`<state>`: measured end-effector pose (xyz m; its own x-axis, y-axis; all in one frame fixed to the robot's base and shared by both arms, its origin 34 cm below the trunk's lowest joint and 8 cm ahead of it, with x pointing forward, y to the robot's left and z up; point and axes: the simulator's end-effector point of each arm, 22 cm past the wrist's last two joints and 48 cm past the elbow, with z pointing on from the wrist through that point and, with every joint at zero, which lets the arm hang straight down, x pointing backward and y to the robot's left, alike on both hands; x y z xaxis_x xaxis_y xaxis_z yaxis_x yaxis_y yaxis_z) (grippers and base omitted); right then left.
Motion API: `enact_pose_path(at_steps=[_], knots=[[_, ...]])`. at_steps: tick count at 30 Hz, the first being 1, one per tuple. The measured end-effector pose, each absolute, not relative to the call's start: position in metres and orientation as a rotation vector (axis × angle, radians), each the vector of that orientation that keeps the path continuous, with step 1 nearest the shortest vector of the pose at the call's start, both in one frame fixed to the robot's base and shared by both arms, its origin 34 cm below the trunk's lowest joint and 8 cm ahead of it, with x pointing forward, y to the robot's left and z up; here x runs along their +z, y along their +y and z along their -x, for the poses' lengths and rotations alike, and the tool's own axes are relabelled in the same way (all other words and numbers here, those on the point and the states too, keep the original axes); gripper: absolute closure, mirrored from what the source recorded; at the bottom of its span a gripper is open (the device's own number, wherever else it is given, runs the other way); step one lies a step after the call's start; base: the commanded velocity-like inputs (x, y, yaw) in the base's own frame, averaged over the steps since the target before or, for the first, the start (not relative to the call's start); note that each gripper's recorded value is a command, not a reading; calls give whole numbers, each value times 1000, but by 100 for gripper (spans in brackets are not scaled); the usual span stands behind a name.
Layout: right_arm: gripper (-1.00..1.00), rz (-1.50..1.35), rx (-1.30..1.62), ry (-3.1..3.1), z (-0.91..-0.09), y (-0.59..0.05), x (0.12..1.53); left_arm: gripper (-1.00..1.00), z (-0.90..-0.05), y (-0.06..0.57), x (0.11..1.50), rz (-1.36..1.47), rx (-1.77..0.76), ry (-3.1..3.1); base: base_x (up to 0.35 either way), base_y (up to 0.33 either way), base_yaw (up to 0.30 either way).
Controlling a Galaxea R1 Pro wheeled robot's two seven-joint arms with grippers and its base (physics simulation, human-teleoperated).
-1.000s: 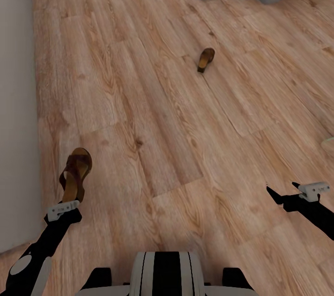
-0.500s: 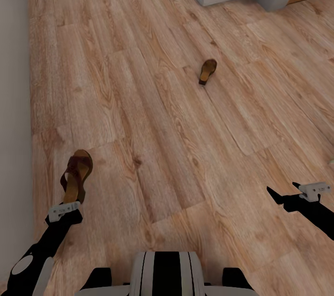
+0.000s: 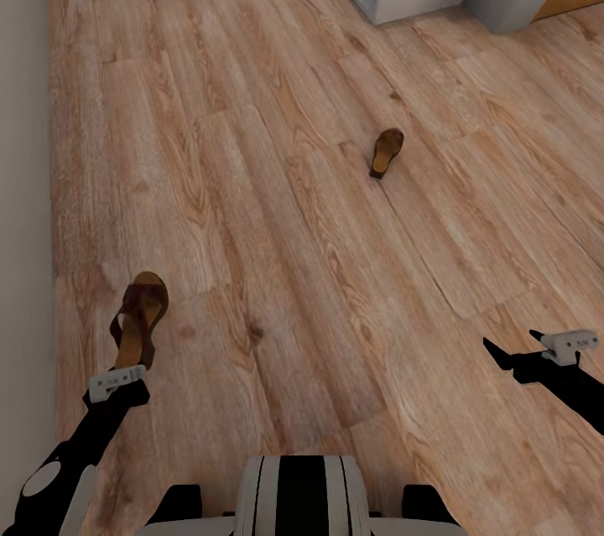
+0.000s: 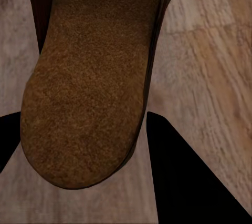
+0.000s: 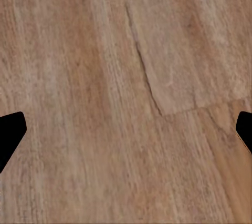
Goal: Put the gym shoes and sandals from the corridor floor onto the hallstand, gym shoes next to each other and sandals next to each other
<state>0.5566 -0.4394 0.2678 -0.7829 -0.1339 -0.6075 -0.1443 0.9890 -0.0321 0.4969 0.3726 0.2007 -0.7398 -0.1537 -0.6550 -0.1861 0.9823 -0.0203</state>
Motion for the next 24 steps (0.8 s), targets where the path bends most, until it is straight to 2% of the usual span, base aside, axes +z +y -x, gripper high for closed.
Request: enact_pose_path(at_steps=[20, 24], knots=[[-100, 193, 20, 2480, -557, -440, 268, 100, -495, 372, 199, 239, 59, 2422, 304, 183, -1], [-100, 193, 22, 2480, -557, -439, 268, 100, -495, 371, 198, 237, 56, 2422, 285, 206, -90]])
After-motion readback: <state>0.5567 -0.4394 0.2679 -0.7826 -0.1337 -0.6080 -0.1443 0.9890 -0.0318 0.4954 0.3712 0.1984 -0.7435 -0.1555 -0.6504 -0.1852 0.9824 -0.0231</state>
